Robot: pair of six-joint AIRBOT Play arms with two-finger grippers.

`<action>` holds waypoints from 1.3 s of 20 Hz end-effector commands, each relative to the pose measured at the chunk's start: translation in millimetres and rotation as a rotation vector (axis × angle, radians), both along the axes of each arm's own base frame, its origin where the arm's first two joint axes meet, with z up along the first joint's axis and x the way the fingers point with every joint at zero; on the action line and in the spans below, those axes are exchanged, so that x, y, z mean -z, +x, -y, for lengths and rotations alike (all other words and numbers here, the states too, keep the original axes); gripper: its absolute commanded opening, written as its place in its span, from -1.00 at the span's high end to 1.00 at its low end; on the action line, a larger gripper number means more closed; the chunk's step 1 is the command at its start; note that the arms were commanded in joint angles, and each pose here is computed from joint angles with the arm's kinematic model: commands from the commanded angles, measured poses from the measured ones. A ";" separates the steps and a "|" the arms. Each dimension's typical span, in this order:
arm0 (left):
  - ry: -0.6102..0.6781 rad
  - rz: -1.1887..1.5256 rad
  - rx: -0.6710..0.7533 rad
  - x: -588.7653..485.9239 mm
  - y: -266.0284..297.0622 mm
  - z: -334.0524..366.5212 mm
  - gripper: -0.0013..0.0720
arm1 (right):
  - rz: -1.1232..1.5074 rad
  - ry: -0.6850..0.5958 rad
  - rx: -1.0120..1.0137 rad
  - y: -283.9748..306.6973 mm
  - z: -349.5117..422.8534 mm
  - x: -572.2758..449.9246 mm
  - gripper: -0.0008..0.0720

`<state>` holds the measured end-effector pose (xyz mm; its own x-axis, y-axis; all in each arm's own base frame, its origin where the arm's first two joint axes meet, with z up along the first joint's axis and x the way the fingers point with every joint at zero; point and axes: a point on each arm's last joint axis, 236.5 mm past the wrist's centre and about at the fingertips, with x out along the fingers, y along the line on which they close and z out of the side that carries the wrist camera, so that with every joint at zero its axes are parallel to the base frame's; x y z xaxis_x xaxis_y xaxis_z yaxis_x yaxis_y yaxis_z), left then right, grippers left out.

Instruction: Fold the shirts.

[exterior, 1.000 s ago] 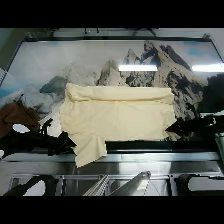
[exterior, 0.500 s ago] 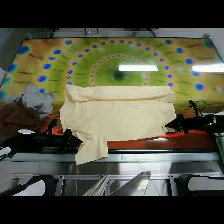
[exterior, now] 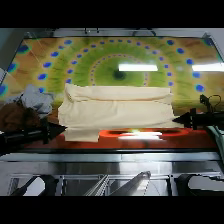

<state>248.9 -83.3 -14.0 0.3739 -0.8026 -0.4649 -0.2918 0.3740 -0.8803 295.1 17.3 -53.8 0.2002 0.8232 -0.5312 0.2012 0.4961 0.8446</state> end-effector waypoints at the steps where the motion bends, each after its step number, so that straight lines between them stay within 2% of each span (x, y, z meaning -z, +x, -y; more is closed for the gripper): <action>1: 0.007 0.089 -0.035 -34.3 2.3 -15.9 0.90 | 0.005 0.046 0.001 -1.5 -1.5 -15.5 0.93; 4: 0.029 0.117 -0.040 -45.3 14.5 -26.5 0.90 | 0.051 0.068 0.052 14.5 -2.4 -24.3 0.93; 8: 0.035 0.116 0.091 -46.4 43.7 -10.0 0.90 | 0.104 0.027 0.093 40.9 -12.2 -19.9 0.93; 13: 0.107 0.156 0.182 -40.6 130.4 9.1 0.90 | 0.247 -0.079 0.200 96.4 -12.2 -15.6 0.93; 18: 0.104 0.135 0.183 -23.3 206.0 2.8 0.90 | 0.290 -0.135 0.197 137.6 -4.3 -8.3 0.93; 23: 0.060 0.048 0.188 17.1 235.7 -2.2 0.91 | 0.258 -0.145 0.190 151.6 -0.1 24.2 0.93; 26: 0.015 0.016 0.268 36.1 238.5 8.8 0.91 | 0.233 -0.143 0.181 149.0 -1.4 42.2 0.93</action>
<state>482.4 -84.4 -31.8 0.2258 -0.8396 -0.4940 -0.1549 0.4697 -0.8691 442.2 18.9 -79.6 0.4775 0.6844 -0.5510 0.0987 0.5814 0.8076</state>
